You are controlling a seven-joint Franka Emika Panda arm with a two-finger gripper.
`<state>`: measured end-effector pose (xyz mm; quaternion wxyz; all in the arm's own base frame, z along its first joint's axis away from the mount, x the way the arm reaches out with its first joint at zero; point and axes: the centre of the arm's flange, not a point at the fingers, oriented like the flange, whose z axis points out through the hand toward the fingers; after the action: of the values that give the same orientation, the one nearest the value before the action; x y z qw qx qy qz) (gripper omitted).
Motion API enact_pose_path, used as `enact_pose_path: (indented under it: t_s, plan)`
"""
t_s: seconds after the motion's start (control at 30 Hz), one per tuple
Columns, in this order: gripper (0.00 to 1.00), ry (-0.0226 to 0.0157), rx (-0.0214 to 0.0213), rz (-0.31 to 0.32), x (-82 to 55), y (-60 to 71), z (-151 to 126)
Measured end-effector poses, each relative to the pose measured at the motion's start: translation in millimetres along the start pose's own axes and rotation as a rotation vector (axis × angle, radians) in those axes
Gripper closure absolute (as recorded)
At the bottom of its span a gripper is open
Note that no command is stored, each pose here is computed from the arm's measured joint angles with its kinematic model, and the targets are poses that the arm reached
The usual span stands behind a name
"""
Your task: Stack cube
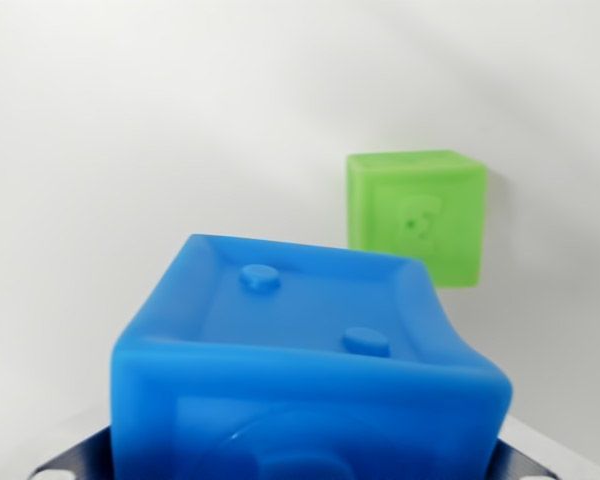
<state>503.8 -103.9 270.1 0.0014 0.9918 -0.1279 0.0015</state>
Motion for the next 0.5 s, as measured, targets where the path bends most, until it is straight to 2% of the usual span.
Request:
enact_pose_path:
  t_s: [0.17, 0.3, 0.5]
  plan:
    - [1.0, -0.0005, -0.0002, -0.002, 7.5, 6.7, -4]
    - [1.0, 0.0007, -0.0002, -0.004, 12.6, 11.2, -8]
    - [1.0, -0.0002, -0.0007, -0.008, 20.5, 17.8, -12]
